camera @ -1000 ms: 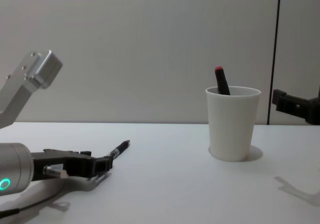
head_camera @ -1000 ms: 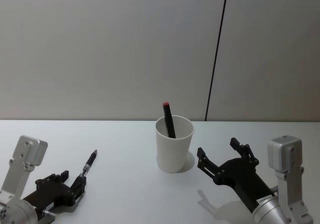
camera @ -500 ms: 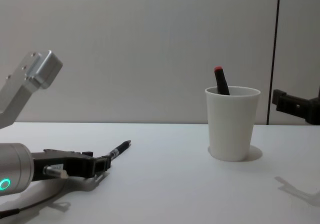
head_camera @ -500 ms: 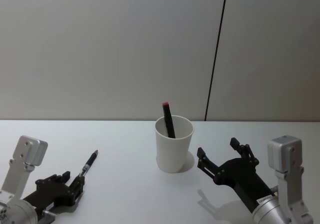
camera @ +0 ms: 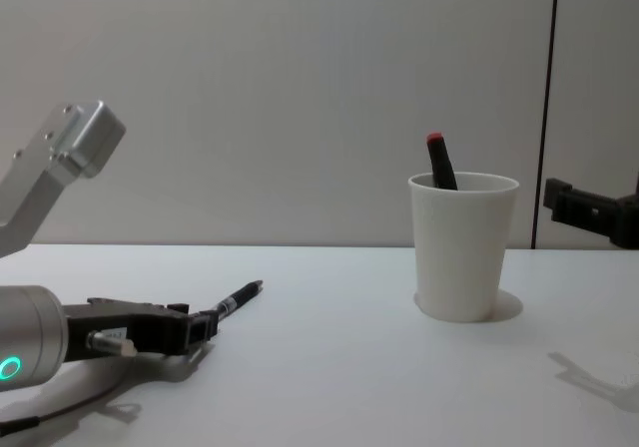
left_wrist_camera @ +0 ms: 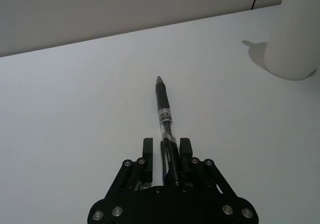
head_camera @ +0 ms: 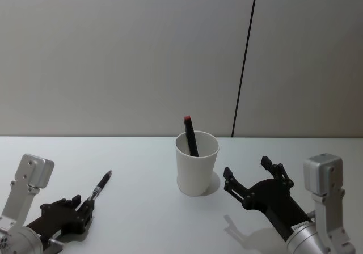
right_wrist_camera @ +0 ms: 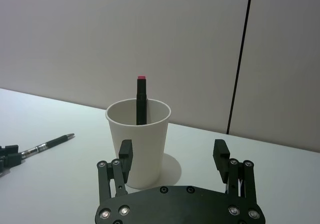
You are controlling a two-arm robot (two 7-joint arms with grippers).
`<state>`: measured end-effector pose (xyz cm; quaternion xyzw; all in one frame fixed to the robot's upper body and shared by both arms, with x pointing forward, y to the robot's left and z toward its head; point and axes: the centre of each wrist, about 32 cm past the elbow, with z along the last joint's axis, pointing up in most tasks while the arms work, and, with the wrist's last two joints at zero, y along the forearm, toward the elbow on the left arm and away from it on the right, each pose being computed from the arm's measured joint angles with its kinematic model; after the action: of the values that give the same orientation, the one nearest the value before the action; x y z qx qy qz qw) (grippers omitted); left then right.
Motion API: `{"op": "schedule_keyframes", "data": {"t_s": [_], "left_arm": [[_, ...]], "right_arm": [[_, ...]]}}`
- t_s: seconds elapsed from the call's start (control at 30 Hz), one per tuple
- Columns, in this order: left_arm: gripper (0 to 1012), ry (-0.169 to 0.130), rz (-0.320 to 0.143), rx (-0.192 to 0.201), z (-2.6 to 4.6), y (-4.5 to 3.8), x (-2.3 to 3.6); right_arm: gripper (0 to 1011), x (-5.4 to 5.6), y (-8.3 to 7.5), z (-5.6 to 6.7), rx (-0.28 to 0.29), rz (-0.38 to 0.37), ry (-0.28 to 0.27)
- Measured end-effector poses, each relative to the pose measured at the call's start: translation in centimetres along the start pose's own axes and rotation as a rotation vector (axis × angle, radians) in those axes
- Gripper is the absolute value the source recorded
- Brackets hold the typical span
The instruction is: Place the pen into the pen holder.
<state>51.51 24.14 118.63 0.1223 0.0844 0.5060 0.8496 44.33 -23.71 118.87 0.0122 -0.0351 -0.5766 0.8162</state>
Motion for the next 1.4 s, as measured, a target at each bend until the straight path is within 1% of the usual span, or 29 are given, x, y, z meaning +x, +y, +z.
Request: {"op": "schedule_keyframes", "data": {"t_s": [0.67, 1.4], "left_arm": [[197, 0.0, 0.0, 0.001, 0.0, 0.0, 0.0], [185, 0.0, 0.001, -0.003, -0.02, 0.06, -0.02]], "right_arm": [[1001, 0.0, 0.0, 0.0, 0.0, 0.0, 0.0], [1001, 0.0, 0.0, 0.0, 0.0, 0.0, 0.0]]}}
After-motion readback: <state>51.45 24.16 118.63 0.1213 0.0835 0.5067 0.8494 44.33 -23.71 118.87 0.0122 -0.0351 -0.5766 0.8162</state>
